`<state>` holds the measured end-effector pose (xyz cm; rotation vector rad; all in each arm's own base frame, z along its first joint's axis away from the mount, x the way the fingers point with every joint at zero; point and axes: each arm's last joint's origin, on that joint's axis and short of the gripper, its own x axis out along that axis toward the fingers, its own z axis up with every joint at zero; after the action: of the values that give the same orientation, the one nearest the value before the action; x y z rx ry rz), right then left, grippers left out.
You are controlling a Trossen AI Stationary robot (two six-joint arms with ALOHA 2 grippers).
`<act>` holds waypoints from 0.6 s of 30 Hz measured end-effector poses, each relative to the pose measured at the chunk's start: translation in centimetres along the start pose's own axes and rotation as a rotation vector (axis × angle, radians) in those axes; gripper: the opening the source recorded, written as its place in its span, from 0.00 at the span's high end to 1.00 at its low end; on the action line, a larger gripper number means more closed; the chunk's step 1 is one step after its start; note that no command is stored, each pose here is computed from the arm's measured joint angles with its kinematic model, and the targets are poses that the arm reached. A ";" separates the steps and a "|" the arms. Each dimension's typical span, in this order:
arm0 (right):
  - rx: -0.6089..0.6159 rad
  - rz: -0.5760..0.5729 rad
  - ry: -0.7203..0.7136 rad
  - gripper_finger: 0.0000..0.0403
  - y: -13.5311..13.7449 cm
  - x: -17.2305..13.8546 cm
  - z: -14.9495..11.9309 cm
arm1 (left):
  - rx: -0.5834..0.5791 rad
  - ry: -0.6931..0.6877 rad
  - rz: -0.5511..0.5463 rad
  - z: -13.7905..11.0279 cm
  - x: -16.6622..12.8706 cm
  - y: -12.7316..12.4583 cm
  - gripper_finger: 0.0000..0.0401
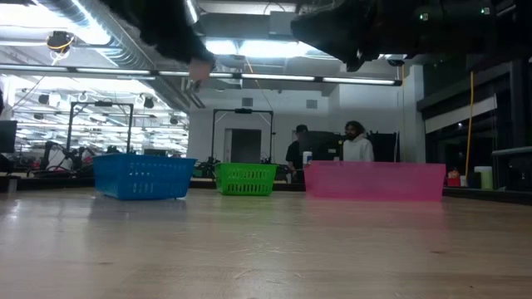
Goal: Pick and place items into bin
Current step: Put the pink charger adapter into the blue bin
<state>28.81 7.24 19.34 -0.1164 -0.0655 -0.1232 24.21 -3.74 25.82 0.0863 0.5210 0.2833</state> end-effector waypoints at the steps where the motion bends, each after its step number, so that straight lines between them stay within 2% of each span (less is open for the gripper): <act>1: -0.002 0.001 0.007 0.86 0.0 0.0 -0.1 | -0.015 0.029 0.015 -0.3 0.0 0.1 0.53; 3: -0.005 0.002 0.014 0.95 0.0 0.0 -0.2 | -0.045 0.086 0.060 -1.0 -0.1 0.3 0.53; 5: -0.010 0.004 0.028 0.98 0.0 0.0 -0.3 | -0.081 0.119 0.094 -1.4 0.0 0.3 0.53; 12: 0.018 0.008 0.062 1.00 0.1 0.0 -0.7 | -0.131 0.238 0.131 -2.7 0.4 0.5 0.53; 18: 0.049 0.011 0.097 1.00 0.1 -0.1 -1.0 | -0.209 0.363 0.222 -3.9 0.5 1.9 0.53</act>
<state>28.83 7.25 18.29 -0.0618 0.0289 -0.1164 22.19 -1.76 22.45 -0.1137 0.8410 0.5743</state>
